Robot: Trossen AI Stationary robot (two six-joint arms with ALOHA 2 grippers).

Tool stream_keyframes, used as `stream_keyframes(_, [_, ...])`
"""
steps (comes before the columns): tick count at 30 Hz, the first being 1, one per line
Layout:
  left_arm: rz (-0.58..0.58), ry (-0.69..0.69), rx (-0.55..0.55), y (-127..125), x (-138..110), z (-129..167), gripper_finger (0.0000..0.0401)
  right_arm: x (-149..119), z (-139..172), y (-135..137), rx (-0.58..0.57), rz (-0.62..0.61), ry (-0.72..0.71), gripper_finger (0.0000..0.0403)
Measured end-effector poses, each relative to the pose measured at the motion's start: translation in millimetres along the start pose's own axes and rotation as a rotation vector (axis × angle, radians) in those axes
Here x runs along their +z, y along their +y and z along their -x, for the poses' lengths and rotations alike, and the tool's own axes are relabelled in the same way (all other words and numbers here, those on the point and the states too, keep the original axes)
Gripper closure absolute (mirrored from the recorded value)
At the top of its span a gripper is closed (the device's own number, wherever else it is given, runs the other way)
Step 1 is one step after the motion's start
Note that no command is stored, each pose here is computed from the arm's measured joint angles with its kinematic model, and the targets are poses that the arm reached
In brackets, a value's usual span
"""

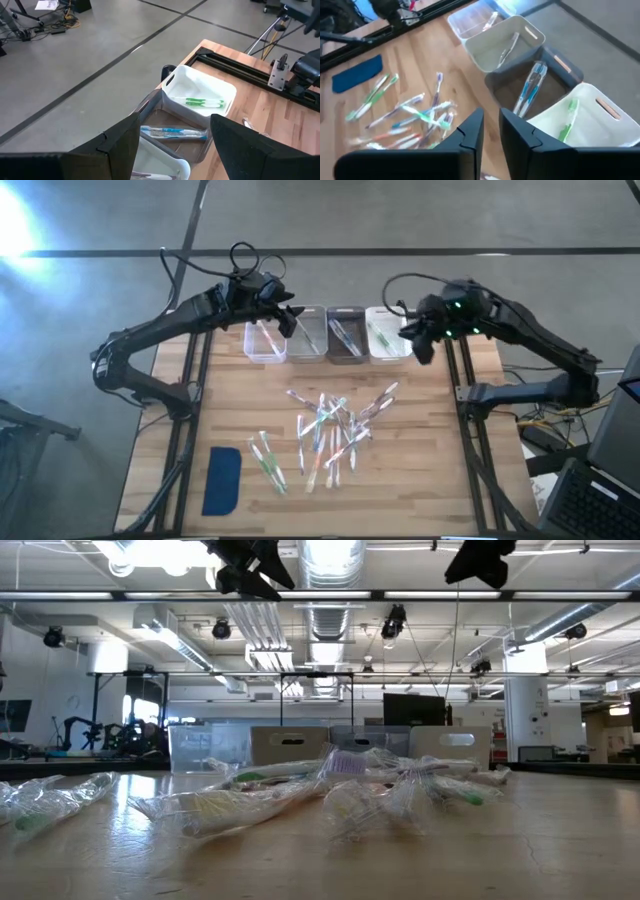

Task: Pick & Place Toothbrushes
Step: Put the purple toothbrush into the gray bin

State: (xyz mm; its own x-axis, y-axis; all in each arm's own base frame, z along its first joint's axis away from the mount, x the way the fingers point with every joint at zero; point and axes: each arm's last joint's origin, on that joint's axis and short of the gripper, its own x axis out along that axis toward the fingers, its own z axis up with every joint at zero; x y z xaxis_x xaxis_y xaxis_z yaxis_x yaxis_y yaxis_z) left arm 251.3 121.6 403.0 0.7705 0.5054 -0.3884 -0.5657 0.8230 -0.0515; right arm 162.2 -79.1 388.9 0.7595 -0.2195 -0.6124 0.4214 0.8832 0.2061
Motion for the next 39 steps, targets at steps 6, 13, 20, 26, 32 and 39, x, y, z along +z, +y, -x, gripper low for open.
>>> stream_keyframes(6, [0.000, 0.000, 0.000, 0, 0, 0, 0.0153, -38, 17, -1, 0.024, 0.063, -0.111, 0.0365])
stream_keyframes(13, [-0.003, 0.000, 0.000, 0, 0, 0, 0.0153, -85, 20, -8, -0.005, 0.167, -0.110, 0.0368])
stream_keyframes(20, [-0.004, 0.000, 0.000, 0, 0, 0, 0.0153, -121, 10, -15, -0.009, 0.158, -0.074, 0.0350])
stream_keyframes(26, [-0.004, 0.000, 0.000, 0, 0, 0, 0.0153, -131, 16, -16, 0.000, 0.205, -0.135, 0.0332])
stream_keyframes(32, [-0.004, 0.000, 0.000, 0, 0, 0, 0.0153, -134, 28, -14, 0.001, 0.234, -0.191, 0.0313])
stream_keyframes(39, [-0.002, 0.001, 0.000, 0, 0, 0, 0.0153, -135, 31, -14, 0.002, 0.236, -0.207, 0.0293])
